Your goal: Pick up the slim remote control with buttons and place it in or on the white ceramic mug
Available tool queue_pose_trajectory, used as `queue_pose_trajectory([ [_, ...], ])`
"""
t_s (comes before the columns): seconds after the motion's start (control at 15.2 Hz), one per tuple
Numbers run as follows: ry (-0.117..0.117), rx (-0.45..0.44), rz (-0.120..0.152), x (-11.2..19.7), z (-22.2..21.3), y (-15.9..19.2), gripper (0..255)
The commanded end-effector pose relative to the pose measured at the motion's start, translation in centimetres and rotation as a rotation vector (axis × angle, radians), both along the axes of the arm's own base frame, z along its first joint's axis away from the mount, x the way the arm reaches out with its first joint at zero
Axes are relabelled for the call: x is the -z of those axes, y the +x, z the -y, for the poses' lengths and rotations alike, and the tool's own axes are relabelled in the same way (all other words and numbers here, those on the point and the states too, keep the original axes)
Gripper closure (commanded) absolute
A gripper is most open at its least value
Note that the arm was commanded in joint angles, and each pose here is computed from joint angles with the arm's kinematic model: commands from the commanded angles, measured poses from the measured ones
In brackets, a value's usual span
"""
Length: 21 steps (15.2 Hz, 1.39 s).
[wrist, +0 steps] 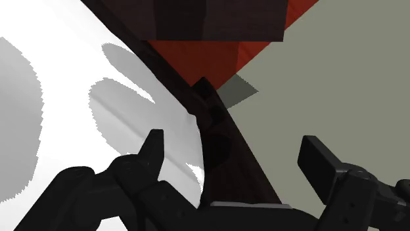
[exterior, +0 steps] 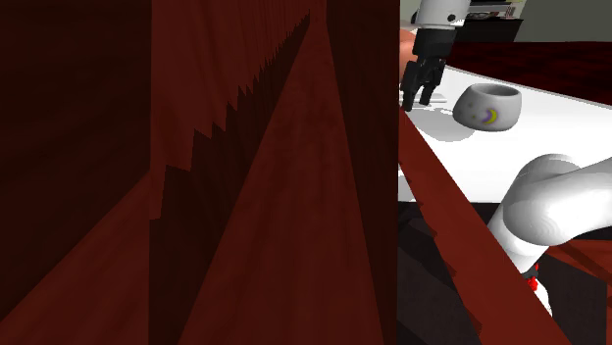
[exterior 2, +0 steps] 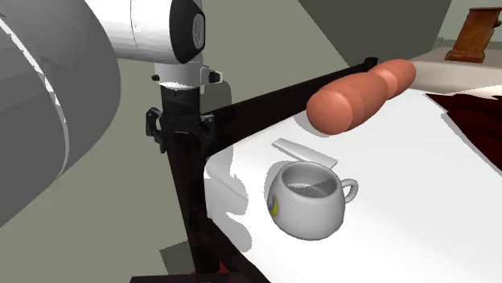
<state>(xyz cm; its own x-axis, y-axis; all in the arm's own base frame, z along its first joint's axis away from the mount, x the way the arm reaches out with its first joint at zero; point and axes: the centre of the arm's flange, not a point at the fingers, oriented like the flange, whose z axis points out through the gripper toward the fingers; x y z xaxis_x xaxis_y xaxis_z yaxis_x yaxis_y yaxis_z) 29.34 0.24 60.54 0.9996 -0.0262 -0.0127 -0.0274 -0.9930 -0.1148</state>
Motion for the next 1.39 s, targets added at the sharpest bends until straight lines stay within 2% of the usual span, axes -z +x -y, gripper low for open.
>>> queue_pose_trajectory([
  [0.0,0.000,0.000,0.000,0.0,0.0,0.0,0],
  [0.66,-0.042,-0.275,0.018,2.4,12.1,2.1,0],
  [1.32,-0.084,-0.550,0.035,4.2,23.2,7.4,0],
])
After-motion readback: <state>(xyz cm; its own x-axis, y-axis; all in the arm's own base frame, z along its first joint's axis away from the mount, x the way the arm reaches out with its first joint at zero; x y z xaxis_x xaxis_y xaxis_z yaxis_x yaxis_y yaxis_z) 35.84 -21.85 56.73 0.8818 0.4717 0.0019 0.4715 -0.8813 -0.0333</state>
